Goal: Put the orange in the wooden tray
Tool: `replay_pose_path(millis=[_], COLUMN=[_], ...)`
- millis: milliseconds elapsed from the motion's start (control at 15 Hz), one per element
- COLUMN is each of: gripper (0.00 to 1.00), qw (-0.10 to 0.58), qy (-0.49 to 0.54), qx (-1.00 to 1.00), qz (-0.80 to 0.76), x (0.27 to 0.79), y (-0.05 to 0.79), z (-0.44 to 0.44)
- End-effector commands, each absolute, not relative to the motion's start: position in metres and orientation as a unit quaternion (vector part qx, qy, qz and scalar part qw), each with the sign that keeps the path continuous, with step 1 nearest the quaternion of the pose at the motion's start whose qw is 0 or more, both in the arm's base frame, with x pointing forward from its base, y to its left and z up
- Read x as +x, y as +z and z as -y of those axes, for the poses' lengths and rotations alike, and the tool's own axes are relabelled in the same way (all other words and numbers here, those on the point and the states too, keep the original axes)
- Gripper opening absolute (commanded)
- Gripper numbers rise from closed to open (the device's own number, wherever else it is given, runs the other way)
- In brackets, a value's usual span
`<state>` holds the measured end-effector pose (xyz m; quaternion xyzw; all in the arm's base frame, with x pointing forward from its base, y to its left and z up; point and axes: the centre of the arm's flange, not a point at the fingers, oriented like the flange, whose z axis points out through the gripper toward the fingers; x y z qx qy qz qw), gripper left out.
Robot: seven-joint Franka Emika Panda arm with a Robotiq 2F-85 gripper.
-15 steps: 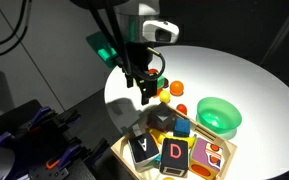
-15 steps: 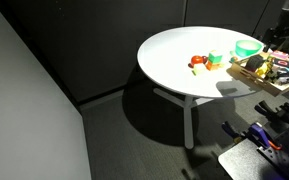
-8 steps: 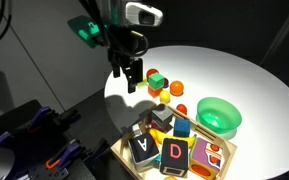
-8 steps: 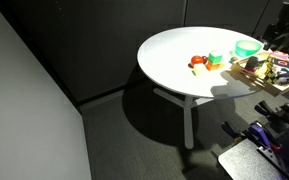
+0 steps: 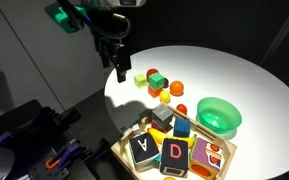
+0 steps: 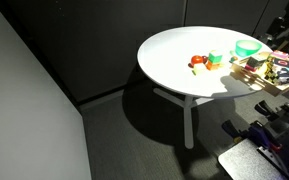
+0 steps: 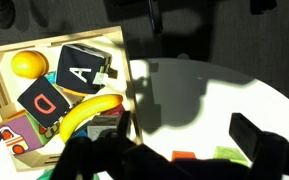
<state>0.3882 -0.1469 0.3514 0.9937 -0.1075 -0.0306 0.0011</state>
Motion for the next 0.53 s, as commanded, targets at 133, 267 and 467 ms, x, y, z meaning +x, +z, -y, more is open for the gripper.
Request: replay_pose_path(millis=[133,267,467], gripper=[1.0,1.0,1.0], qw=[0.0,0.0,0.0], qy=[-0.026,-0.026,-0.026], qx=[0.994,0.994,0.994], qz=[0.105,0.105,0.105], x=[0.3836,0.3832,0.3831], y=[0.3545,0.3545,0.3543], z=[0.1439,0.1437,0.1436])
